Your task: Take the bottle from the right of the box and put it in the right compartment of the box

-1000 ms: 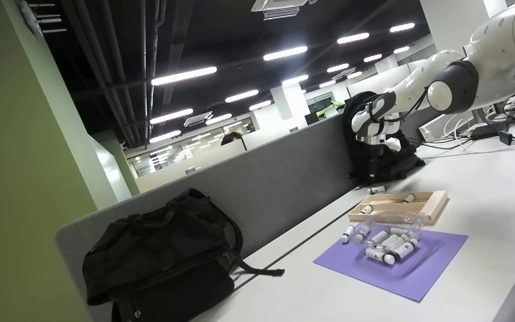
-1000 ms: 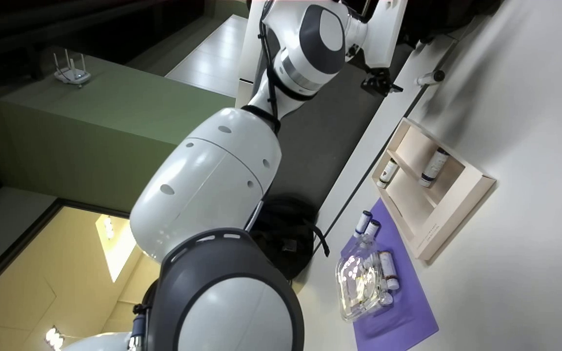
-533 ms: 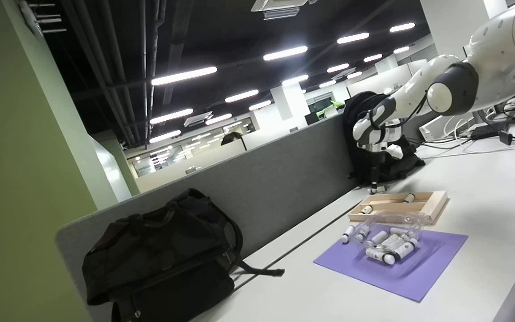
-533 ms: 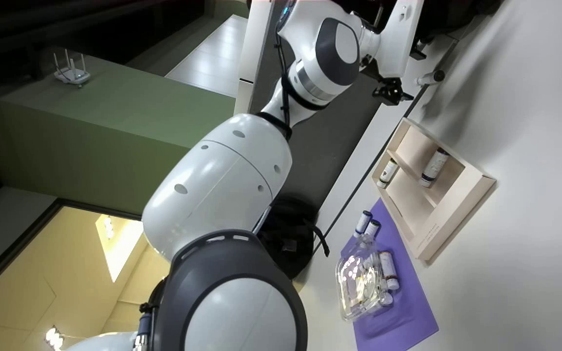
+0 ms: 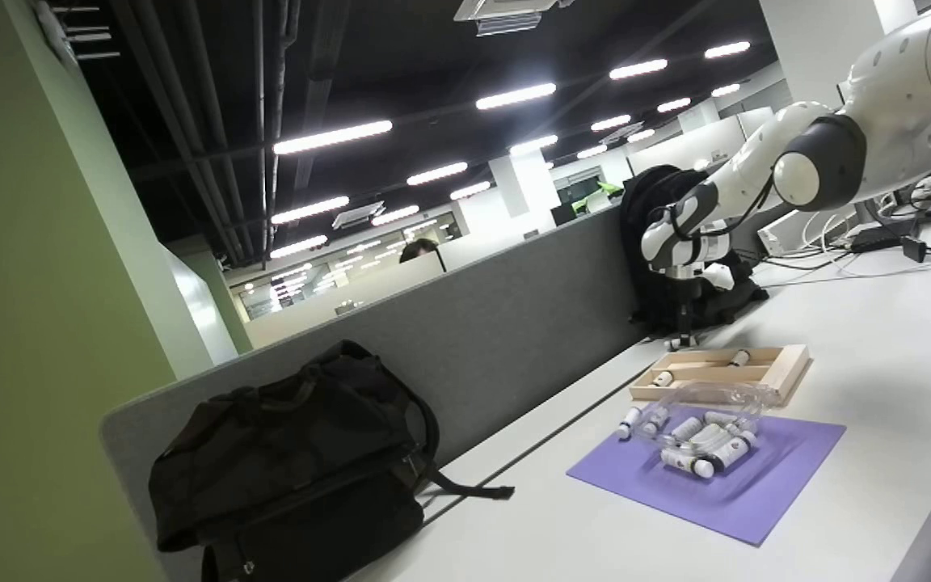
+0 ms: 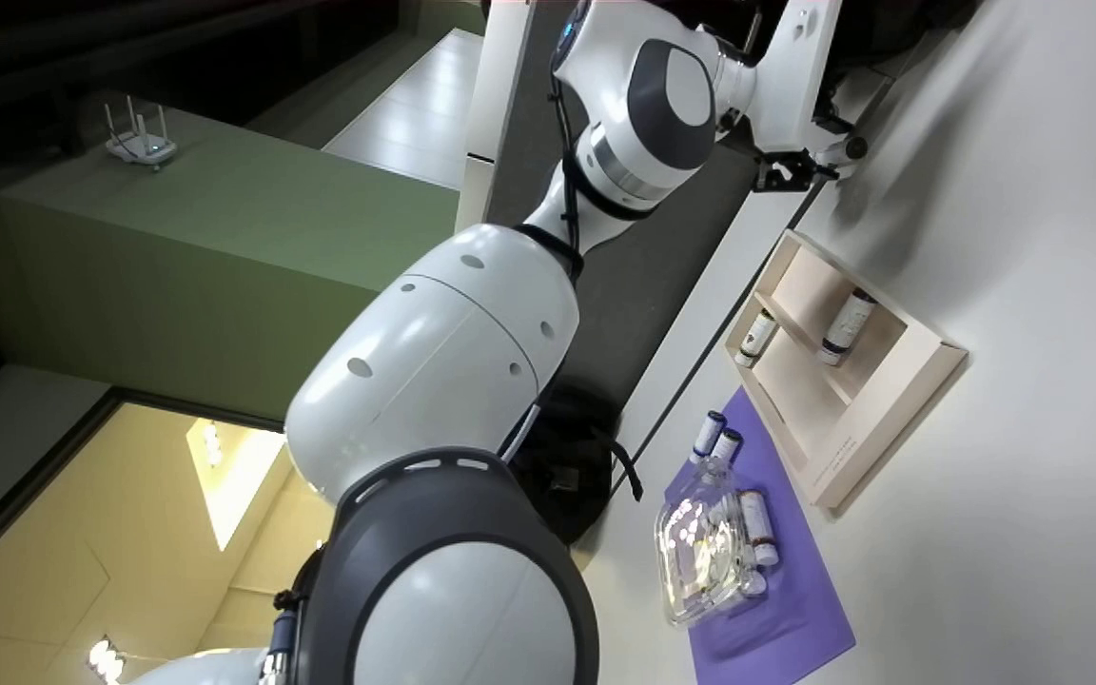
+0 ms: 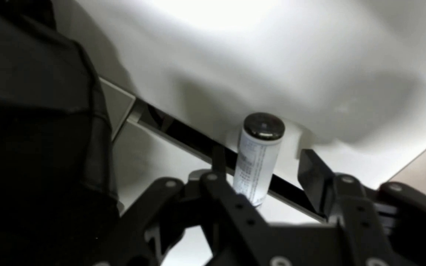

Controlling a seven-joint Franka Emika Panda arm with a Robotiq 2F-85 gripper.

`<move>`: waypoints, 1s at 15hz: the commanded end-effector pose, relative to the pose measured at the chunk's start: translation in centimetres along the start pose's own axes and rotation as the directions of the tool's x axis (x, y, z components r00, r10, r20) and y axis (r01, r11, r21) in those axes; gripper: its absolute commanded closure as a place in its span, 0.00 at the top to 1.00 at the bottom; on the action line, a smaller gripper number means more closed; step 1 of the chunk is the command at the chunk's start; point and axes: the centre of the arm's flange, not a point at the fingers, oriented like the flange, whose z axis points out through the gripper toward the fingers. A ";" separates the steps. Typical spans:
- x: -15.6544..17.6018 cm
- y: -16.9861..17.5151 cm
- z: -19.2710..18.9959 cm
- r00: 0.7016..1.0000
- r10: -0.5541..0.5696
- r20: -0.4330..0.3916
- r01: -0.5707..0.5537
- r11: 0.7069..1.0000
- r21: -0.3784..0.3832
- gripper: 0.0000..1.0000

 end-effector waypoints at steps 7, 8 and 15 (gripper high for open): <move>0.7 1.0 -3.2 0.998 -0.048 0.030 0.045 0.995 0.088 0.11; 0.9 0.5 -5.0 0.995 -0.094 -0.028 0.096 0.990 0.098 0.11; 1.8 -1.9 -11.5 0.862 -0.491 -0.126 0.505 0.850 0.148 0.11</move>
